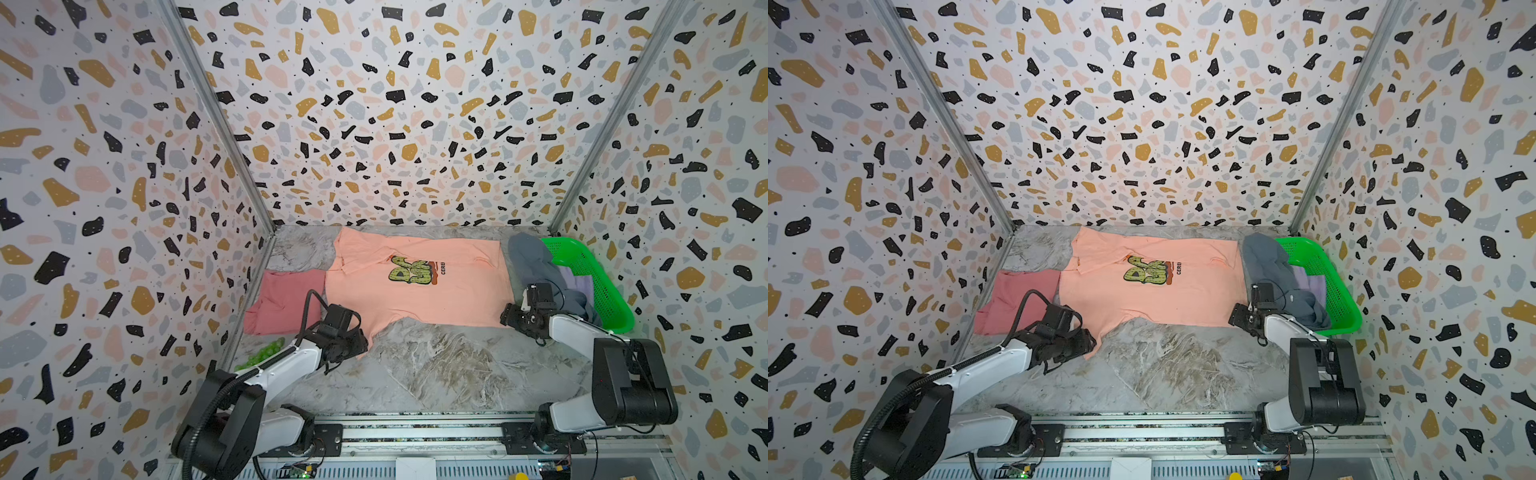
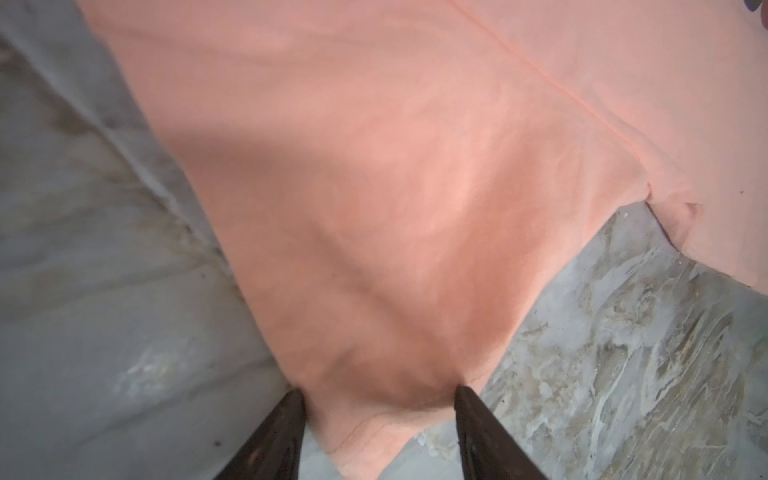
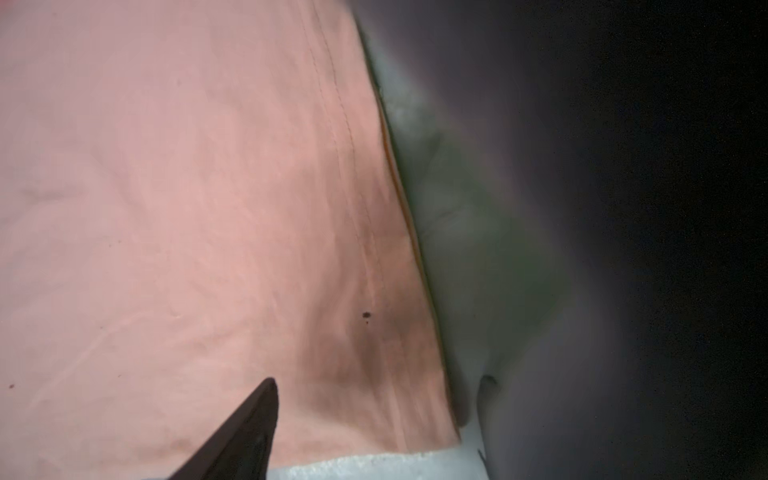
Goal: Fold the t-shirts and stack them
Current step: 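Pinch the near hem corners with the left and right grippers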
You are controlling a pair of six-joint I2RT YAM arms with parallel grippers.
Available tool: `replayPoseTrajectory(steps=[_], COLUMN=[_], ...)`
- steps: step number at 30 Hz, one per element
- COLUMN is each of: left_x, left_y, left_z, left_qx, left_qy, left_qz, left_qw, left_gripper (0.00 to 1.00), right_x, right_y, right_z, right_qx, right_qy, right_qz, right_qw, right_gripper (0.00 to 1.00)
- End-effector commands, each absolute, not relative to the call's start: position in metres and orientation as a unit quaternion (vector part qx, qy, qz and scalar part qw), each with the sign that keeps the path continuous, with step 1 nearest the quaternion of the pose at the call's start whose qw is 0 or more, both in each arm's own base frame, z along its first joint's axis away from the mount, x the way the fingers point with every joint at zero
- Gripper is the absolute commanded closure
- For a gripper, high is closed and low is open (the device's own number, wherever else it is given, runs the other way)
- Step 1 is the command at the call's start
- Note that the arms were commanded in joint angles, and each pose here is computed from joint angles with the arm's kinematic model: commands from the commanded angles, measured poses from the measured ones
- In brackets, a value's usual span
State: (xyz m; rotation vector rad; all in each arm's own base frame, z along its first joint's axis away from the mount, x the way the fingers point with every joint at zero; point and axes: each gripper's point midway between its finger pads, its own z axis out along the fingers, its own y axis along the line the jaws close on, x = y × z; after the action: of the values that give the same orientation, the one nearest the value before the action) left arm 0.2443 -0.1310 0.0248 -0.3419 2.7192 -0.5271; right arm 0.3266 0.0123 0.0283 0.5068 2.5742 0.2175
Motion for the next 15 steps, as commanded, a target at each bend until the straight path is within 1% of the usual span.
replayPoseTrajectory(steps=[1,2,3,4,5,7,8,9,10,11,15], left_x=[0.227,0.229,0.23,0.232,0.235,0.241,0.244,0.246,0.247,0.247,0.238], left_y=[-0.126,-0.126,-0.124,-0.121,-0.12,-0.118,-0.118,-0.117,-0.116,-0.113,-0.1], left_z=[0.004,0.004,0.003,0.003,0.006,0.013,0.017,0.021,0.027,0.031,0.047], left_qx=[-0.123,-0.121,-0.122,-0.123,-0.123,-0.125,-0.125,-0.124,-0.125,-0.125,-0.13], left_qy=[0.972,0.973,0.973,0.974,0.974,0.972,0.971,0.97,0.969,0.969,0.968], left_qz=[-0.148,-0.144,-0.136,-0.128,-0.123,-0.117,-0.117,-0.115,-0.113,-0.108,-0.088], left_qw=[0.134,0.136,0.138,0.141,0.147,0.162,0.169,0.175,0.181,0.185,0.195], left_gripper=[0.47,0.51,0.58,0.66,0.7,0.8,0.84,0.89,0.95,1.0,1.0], right_x=[0.298,0.295,0.294,0.292,0.292,0.292,0.294,0.295,0.297,0.299,0.301], right_y=[0.009,0.011,0.013,0.016,0.018,0.026,0.03,0.034,0.036,0.038,0.041], right_z=[0.002,0.0,-0.001,-0.003,-0.004,-0.002,0.0,0.004,0.01,0.015,0.043], right_qx=[0.207,0.209,0.206,0.203,0.2,0.188,0.184,0.178,0.176,0.174,0.163], right_qy=[0.956,0.957,0.958,0.958,0.959,0.962,0.962,0.962,0.962,0.96,0.955], right_qz=[0.055,0.055,0.058,0.059,0.059,0.065,0.069,0.074,0.077,0.08,0.092], right_qw=[0.199,0.195,0.193,0.191,0.19,0.188,0.189,0.191,0.196,0.202,0.229], right_gripper=[0.26,0.27,0.29,0.33,0.39,0.65,0.75,0.83,0.88,0.91,1.0])
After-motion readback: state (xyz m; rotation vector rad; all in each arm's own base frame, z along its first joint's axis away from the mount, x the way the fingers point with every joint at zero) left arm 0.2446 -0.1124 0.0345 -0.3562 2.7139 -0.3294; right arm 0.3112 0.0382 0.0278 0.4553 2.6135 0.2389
